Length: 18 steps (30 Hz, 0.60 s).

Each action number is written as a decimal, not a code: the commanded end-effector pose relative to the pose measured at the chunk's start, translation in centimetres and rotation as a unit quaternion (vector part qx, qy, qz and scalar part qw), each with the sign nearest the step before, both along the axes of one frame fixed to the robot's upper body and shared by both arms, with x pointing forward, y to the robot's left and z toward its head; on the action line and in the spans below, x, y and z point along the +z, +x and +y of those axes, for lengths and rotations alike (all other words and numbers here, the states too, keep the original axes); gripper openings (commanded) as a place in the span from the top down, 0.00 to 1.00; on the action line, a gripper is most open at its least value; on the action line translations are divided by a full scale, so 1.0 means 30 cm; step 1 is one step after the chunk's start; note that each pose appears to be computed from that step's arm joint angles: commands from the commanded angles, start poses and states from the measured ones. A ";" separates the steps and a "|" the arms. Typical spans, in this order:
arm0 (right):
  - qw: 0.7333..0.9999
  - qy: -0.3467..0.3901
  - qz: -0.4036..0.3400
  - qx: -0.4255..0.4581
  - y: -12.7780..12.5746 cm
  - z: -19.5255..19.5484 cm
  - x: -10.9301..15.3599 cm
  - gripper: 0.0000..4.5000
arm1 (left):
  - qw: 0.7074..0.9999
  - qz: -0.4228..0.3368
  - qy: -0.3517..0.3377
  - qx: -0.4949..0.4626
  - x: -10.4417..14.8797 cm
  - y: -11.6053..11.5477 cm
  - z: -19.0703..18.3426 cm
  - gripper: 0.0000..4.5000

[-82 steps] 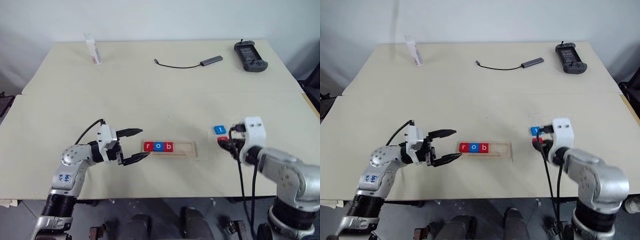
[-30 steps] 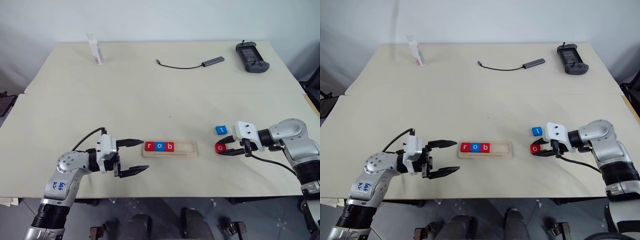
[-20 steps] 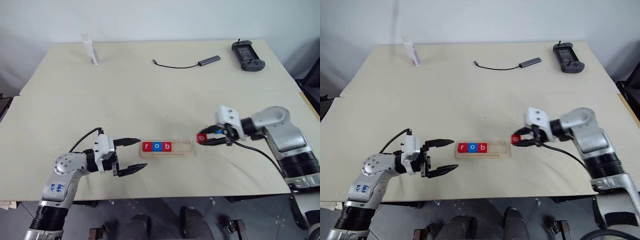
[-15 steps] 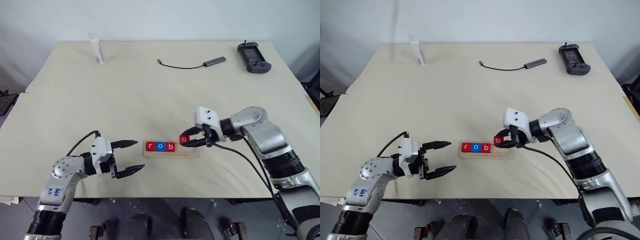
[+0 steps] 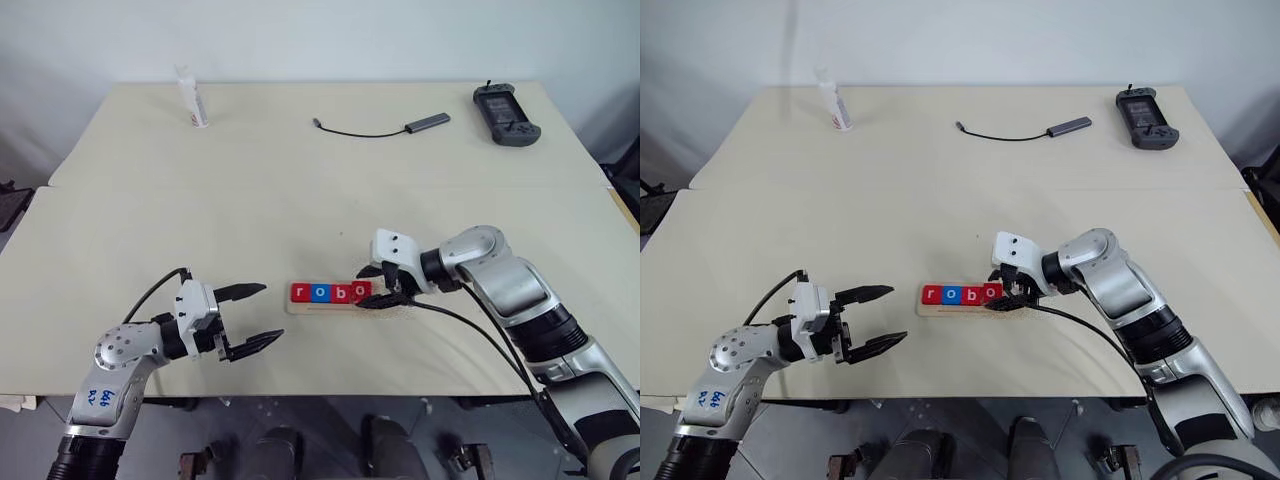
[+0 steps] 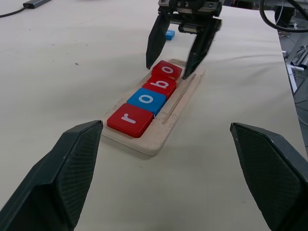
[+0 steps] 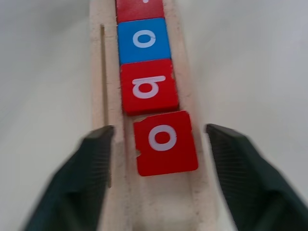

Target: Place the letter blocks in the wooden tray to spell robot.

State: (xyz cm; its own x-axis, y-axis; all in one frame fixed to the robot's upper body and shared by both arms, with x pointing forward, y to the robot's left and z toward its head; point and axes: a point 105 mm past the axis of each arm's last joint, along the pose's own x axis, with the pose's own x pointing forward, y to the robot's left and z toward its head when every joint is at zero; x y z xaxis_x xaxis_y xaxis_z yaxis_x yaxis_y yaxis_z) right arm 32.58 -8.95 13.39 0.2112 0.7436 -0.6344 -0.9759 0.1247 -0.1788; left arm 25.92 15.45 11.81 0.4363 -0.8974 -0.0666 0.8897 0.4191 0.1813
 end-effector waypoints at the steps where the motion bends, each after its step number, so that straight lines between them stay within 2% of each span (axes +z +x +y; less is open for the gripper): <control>1: 1.000 0.030 0.003 0.005 -0.022 0.006 0.056 0.00 | 1.000 -0.029 0.002 0.002 0.041 -0.006 0.005 0.00; 6: 0.998 0.044 -0.019 -0.030 0.008 -0.046 0.087 0.00 | 1.000 -0.028 0.003 0.001 0.038 -0.002 0.004 0.00; 8: 0.998 0.049 -0.025 -0.041 0.021 -0.059 0.089 0.09 | 1.000 -0.028 0.003 -0.002 0.038 0.002 0.000 0.00; 9: 0.997 0.051 -0.025 -0.045 0.025 -0.062 0.090 0.14 | 1.000 -0.028 0.002 -0.004 0.038 0.003 -0.001 0.00; 18: 0.996 0.052 -0.049 -0.050 0.067 -0.045 0.028 0.82 | 0.999 -0.031 0.004 -0.011 0.044 0.014 -0.008 0.00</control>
State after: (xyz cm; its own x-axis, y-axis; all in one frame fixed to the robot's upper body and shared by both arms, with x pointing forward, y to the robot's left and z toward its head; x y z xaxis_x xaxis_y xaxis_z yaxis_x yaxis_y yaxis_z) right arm 34.73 -10.80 14.12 0.3476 0.7629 -0.5451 -0.9369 0.2601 -0.2334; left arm 26.49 15.28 12.49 0.4293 -0.9014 -0.0561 0.8888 0.4107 0.2035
